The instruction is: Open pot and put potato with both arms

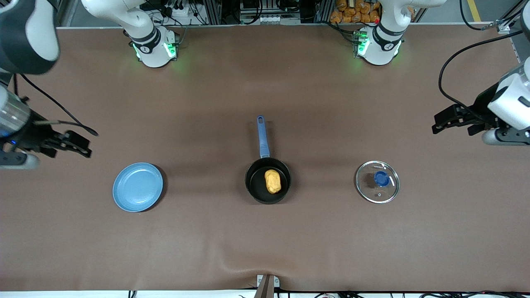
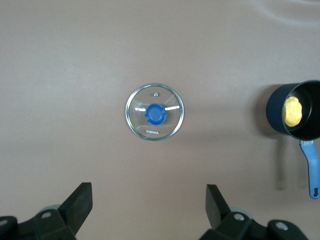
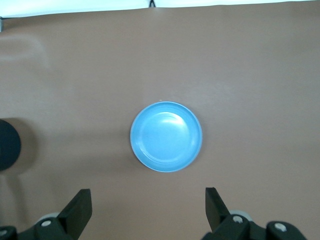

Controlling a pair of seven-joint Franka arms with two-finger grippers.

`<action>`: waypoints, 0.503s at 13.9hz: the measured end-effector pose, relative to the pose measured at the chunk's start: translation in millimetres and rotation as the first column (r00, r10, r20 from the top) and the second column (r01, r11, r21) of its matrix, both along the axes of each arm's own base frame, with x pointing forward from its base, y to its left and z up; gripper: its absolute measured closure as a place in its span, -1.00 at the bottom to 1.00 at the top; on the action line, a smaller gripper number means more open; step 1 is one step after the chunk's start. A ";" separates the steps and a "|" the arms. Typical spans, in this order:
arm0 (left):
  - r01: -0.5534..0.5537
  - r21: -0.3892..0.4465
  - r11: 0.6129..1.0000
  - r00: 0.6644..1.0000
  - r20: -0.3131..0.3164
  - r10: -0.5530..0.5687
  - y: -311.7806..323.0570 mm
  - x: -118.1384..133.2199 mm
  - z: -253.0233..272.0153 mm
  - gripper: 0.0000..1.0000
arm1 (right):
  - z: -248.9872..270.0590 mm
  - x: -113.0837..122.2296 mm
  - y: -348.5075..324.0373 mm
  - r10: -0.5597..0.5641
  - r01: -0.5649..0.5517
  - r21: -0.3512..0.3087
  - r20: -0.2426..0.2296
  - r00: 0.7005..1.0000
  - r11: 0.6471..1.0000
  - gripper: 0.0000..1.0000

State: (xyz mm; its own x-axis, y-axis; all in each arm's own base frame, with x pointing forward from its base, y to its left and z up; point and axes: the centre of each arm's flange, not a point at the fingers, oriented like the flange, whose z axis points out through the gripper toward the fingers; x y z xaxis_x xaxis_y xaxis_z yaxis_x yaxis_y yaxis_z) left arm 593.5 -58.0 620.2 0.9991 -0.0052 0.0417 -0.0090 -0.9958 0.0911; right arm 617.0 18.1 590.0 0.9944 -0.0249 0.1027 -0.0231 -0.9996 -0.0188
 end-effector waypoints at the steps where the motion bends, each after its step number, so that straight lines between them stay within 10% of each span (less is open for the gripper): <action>1: -0.007 -0.002 1.000 1.000 0.015 0.007 4.8 -3.4 8.4 -1.00 | 5.3 -5.4 -5.7 0.001 0.000 -0.013 0.005 1.000 1.000 -1.00; 7: -0.019 -0.010 1.000 0.999 0.049 0.019 17.1 -26.6 31.4 -1.00 | 25.4 -24.2 -16.8 0.024 -0.022 -0.097 0.016 1.000 0.995 -1.00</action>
